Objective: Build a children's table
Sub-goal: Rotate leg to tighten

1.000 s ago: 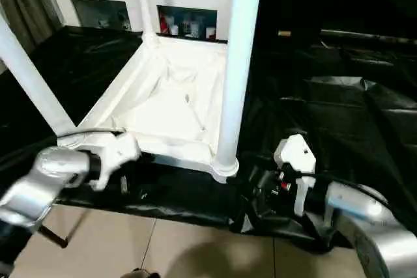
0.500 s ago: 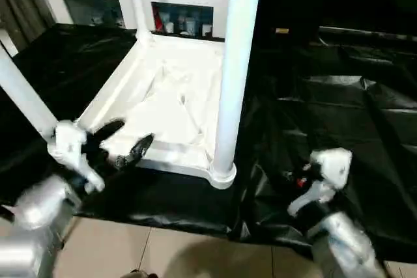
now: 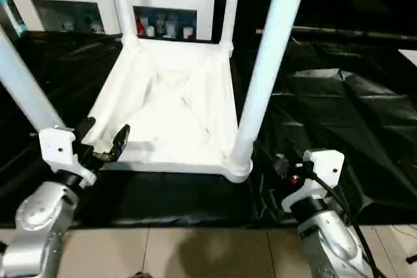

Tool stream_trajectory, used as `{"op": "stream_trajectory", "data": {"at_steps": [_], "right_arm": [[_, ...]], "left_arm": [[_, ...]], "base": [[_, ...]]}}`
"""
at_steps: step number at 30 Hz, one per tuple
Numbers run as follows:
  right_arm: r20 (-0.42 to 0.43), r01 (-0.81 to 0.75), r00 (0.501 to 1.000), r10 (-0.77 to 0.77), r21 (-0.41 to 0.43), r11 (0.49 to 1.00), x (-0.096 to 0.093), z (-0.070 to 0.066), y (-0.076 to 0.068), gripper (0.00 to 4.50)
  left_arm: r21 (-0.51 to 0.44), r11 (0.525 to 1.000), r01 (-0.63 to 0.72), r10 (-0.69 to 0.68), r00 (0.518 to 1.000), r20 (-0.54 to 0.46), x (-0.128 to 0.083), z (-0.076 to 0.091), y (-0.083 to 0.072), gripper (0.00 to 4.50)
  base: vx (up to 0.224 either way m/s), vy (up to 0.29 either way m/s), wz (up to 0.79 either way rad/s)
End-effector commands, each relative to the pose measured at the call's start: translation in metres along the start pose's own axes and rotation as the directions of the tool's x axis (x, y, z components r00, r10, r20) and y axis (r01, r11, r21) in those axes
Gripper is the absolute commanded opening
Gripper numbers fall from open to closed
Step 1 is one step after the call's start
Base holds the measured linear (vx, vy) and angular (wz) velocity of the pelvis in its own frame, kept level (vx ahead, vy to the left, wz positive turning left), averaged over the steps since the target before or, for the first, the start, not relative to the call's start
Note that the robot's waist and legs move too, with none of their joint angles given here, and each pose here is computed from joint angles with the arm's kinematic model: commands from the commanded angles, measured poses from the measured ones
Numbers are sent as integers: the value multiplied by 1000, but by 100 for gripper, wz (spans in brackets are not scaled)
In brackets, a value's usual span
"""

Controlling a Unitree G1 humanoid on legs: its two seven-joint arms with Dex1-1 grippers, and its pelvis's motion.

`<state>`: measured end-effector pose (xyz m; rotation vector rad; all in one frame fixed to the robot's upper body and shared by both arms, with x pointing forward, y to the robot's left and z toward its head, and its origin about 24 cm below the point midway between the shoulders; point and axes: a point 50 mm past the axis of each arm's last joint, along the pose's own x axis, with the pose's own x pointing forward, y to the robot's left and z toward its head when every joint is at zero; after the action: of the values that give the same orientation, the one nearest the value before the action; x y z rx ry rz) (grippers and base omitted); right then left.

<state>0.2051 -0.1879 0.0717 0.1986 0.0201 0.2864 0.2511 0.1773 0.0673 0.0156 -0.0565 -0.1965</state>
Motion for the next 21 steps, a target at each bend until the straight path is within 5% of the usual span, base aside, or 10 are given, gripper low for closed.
{"op": "stream_trajectory", "data": {"at_steps": [1,7,12,21], "right_arm": [[-43,-57,998,56,-7,998,-3,-2,2,315],[-99,-202,975,200,-7,979,-3,-6,18,315],[-114,-211,972,207,-26,977,4,-10,17,315],[-192,-266,949,249,-71,961,18,-25,14,315]], "left_arm": [[-2,999,-41,41,999,-20,-1,-4,1,448],[7,998,-54,55,998,-28,-5,-8,2,448],[61,998,-30,33,998,-48,-10,-9,0,448],[86,991,-106,110,993,-45,-40,-15,19,448]], "base": [[-100,44,1],[-88,-29,-21],[-37,12,-18],[-6,3,-5]]}}
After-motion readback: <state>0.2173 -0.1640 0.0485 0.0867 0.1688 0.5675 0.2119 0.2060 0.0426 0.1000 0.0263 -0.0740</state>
